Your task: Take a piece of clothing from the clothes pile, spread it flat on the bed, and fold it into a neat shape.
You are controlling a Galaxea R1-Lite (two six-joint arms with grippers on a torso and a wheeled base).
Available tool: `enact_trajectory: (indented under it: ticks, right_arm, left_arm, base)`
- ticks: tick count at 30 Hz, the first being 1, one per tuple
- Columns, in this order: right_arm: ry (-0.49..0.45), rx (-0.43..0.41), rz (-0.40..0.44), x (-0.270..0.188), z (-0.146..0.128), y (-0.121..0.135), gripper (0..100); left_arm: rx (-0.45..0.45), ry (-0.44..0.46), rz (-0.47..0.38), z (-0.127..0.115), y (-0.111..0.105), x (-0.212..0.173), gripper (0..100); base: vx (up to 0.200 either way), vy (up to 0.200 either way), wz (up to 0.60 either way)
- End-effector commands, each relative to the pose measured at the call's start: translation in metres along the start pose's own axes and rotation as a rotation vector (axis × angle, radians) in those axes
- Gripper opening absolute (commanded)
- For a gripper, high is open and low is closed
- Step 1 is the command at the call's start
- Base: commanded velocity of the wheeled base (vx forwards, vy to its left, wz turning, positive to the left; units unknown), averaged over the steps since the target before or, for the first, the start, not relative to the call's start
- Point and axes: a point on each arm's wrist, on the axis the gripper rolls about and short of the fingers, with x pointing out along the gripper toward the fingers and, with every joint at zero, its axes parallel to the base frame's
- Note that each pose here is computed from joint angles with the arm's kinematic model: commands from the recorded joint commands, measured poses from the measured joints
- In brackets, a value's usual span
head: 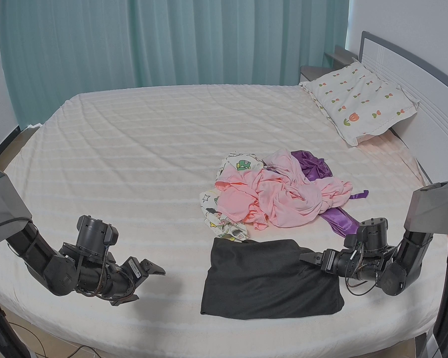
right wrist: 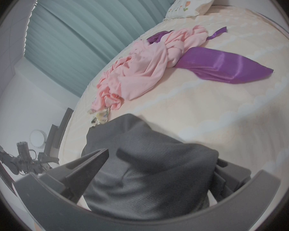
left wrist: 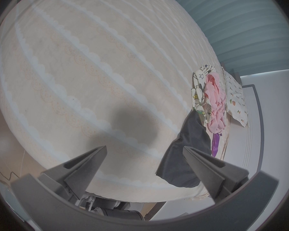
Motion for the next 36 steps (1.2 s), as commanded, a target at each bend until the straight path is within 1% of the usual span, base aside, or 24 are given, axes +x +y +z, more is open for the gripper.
enact_trajectory:
  ticks: [1,3,7,10,14,16,17,18,19,20,21,23,24,26,27,30,33,36]
  right_arm:
    - [-0.019,0.027,0.000,-0.001,0.010,-0.010,100]
    - [-0.011,0.056,0.004,0.001,0.015,-0.018,100]
    - [0.020,0.164,-0.004,0.003,0.021,-0.019,100]
    - [0.057,0.191,-0.029,-0.005,0.027,-0.017,100]
    - [0.091,0.200,-0.049,-0.015,0.031,-0.013,100]
    - [0.119,0.206,-0.082,-0.023,0.037,-0.014,100]
    - [0.135,0.183,-0.096,-0.025,0.036,-0.016,100]
    - [0.145,0.142,-0.107,-0.026,0.034,-0.021,100]
    - [0.143,0.136,-0.108,-0.026,0.034,-0.022,100]
    - [0.163,0.065,-0.116,-0.030,0.029,-0.031,100]
    - [0.176,0.038,-0.111,-0.033,0.027,-0.035,100]
    - [0.197,-0.003,-0.073,-0.038,0.023,-0.039,100]
    - [0.213,-0.028,-0.020,-0.043,0.019,-0.041,100]
    - [0.224,-0.052,0.020,-0.045,0.014,-0.043,100]
    - [0.222,-0.071,0.025,-0.042,0.013,-0.043,100]
    - [0.242,-0.088,0.015,-0.037,0.004,-0.046,100]
    - [0.245,-0.109,0.023,-0.037,0.000,-0.045,100]
    - [0.242,-0.111,0.020,-0.041,-0.001,-0.046,100]
  left_arm:
    - [-0.003,0.002,0.006,0.000,0.001,0.001,100]
    - [-0.005,0.005,0.013,0.000,0.002,0.004,100]
    - [-0.003,-0.001,0.006,0.000,0.002,0.004,100]
    - [0.000,-0.009,-0.006,0.000,0.003,0.004,100]
    - [0.004,-0.018,-0.020,0.000,0.004,0.005,100]
    - [0.006,-0.022,-0.025,0.000,0.004,0.006,100]
    - [0.006,-0.023,-0.026,0.000,0.004,0.006,100]
    - [0.006,-0.023,-0.026,0.000,0.004,0.006,100]
    - [0.006,-0.023,-0.026,0.000,0.004,0.006,100]
    - [0.006,-0.023,-0.026,0.000,0.004,0.006,100]
    - [0.005,-0.022,-0.026,0.000,0.004,0.006,100]
    - [0.005,-0.023,-0.028,0.000,0.004,0.006,100]
    - [0.003,-0.023,-0.028,0.000,0.004,0.006,100]
    - [0.002,-0.023,-0.030,0.000,0.003,0.006,100]
    - [0.001,-0.024,-0.031,0.001,0.003,0.006,100]
    - [0.001,-0.023,-0.033,0.000,0.002,0.006,100]
    - [-0.001,-0.027,-0.034,0.001,0.002,0.006,100]
    - [-0.002,-0.026,-0.031,0.001,0.002,0.007,100]
  base:
    - [0.000,0.000,0.00]
    - [0.000,0.000,0.00]
    - [0.000,0.000,0.00]
    - [0.000,0.000,0.00]
    - [0.000,0.000,0.00]
    - [0.000,0.000,0.00]
    - [0.000,0.000,0.00]
    - [0.000,0.000,0.00]
    - [0.000,0.000,0.00]
    - [0.000,0.000,0.00]
    - [0.000,0.000,0.00]
    - [0.000,0.000,0.00]
    - [0.000,0.000,0.00]
    - [0.000,0.000,0.00]
    - [0.000,0.000,0.00]
    - [0.000,0.000,0.00]
    - [-0.200,0.000,0.00]
    - [-0.200,0.000,0.00]
